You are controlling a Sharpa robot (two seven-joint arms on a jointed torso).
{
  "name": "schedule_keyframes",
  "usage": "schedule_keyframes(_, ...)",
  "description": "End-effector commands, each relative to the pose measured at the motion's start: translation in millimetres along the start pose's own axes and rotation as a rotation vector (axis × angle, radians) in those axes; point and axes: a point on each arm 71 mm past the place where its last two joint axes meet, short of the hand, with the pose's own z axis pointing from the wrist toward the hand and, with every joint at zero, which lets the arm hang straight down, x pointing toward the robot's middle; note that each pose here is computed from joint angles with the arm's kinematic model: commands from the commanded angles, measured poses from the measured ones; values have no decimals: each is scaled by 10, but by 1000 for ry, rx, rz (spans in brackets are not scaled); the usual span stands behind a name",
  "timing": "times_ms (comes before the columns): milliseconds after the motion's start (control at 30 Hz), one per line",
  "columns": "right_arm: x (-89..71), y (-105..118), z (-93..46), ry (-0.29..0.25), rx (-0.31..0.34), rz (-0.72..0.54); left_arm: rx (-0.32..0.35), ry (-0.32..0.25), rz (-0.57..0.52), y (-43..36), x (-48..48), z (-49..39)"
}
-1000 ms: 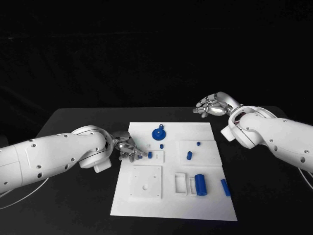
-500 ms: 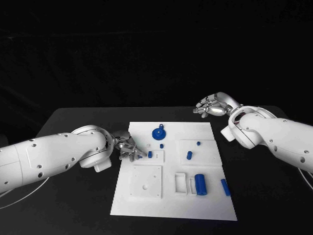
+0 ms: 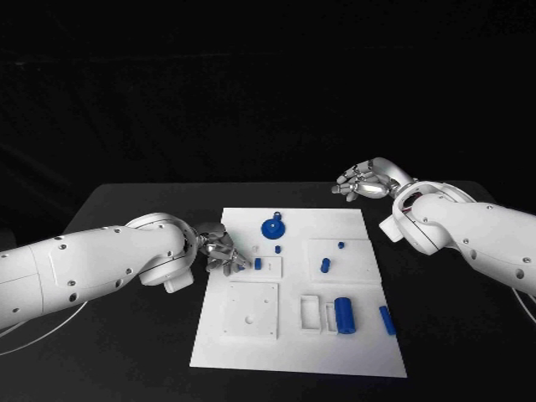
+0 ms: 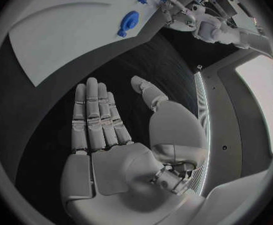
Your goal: Assemble the parts on the task board
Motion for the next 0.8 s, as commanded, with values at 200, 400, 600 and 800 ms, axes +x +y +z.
schedule_keyframes(200, 19, 9, -1, 14, -10, 4, -25, 31, -51, 56, 105, 29)
schedule_keyframes(400, 22, 6, -2, 15, -10, 5, -10, 35, -75, 45, 112, 21)
schedule_keyframes(600, 28, 6, -2, 19, -9, 6, 0, 37, -120, 53, 94, 2)
schedule_keyframes(800, 24, 1, -2, 18, -8, 6, 6, 32, -124, 61, 83, -18)
